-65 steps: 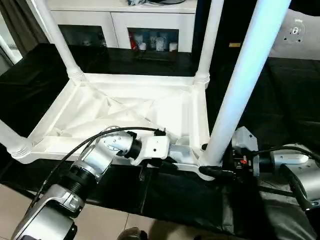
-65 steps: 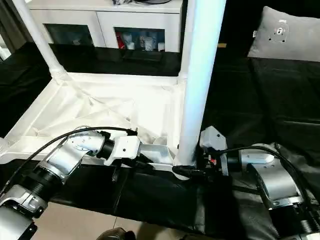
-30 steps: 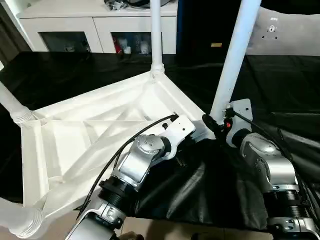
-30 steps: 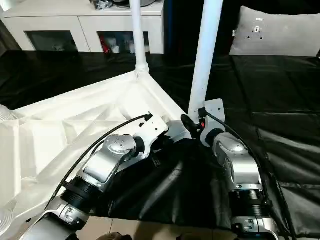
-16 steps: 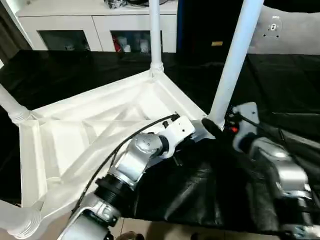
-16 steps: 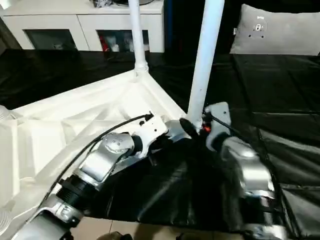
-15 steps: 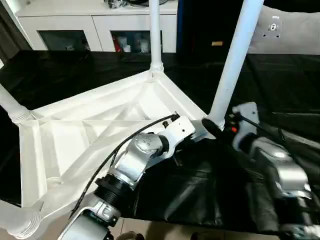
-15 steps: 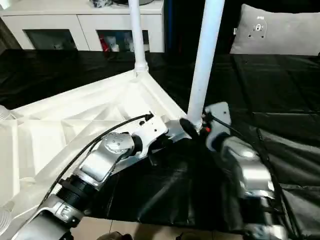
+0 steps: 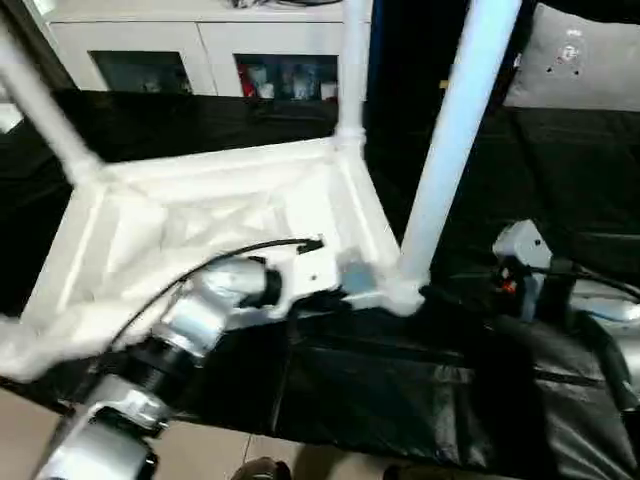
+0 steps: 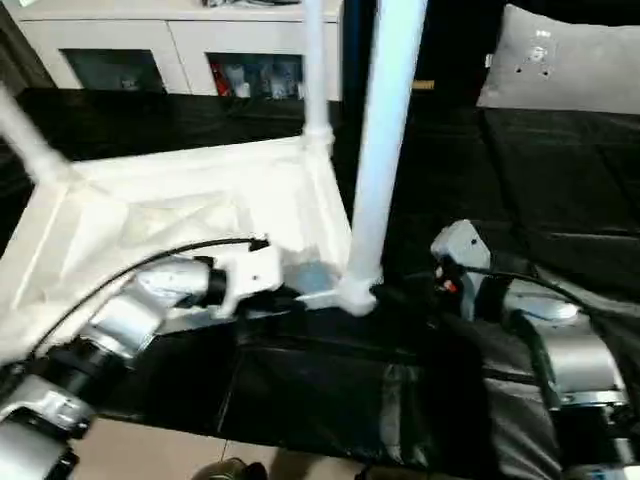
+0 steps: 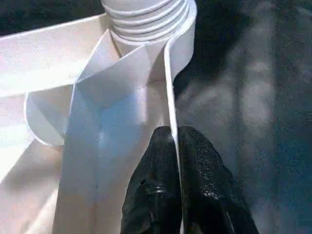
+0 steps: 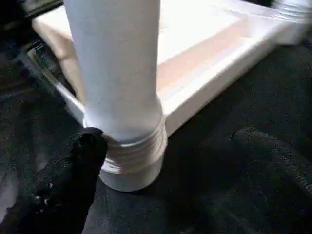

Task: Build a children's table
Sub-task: Rotate leg to tighten

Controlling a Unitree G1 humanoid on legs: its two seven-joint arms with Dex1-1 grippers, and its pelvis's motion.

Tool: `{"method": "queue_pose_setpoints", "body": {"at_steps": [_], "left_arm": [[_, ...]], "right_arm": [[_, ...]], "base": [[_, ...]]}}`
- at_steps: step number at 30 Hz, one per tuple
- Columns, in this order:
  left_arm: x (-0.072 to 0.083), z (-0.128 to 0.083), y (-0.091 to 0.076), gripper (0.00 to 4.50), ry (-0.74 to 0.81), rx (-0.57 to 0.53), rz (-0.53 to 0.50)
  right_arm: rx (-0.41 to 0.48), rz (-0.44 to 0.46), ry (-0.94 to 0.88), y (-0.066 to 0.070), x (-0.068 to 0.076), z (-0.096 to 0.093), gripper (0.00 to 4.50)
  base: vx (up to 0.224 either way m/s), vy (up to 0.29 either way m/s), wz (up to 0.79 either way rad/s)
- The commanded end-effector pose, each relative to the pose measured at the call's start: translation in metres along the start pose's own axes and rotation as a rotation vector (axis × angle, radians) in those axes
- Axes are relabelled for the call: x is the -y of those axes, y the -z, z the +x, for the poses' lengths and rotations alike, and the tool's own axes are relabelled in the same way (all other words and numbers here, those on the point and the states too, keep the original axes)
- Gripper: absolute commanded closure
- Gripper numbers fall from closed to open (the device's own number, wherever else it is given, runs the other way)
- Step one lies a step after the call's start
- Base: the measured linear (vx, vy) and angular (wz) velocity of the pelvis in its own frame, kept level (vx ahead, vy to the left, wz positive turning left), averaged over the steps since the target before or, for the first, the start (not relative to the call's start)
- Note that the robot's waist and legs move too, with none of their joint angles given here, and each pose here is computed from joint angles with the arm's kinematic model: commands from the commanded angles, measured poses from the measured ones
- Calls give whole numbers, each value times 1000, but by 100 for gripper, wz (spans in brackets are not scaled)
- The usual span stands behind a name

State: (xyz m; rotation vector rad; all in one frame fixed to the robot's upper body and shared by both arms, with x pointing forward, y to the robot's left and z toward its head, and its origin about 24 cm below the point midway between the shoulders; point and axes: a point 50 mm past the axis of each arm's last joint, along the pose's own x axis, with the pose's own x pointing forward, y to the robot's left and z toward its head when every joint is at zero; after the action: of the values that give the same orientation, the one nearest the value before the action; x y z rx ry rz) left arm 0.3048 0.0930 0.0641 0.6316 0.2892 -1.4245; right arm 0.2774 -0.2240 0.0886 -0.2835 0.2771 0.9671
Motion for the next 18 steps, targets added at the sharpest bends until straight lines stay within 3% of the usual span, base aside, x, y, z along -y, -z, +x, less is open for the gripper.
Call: {"method": "queue_pose_setpoints", "body": {"at_steps": [1, 4, 18], "left_arm": [[9, 4, 1, 450, 140, -29, 63], [11, 0, 2, 450, 195, -30, 79], [14, 4, -2, 450, 251, -4, 111]], "right_arm": [[4, -63, -121, -4, -11, 2, 5], [-16, -72, -215, -2, -16, 2, 5], [9, -31, -328, 3, -28, 19, 116]], "base": [[0, 0, 0], [0, 0, 0], [0, 0, 0]]}}
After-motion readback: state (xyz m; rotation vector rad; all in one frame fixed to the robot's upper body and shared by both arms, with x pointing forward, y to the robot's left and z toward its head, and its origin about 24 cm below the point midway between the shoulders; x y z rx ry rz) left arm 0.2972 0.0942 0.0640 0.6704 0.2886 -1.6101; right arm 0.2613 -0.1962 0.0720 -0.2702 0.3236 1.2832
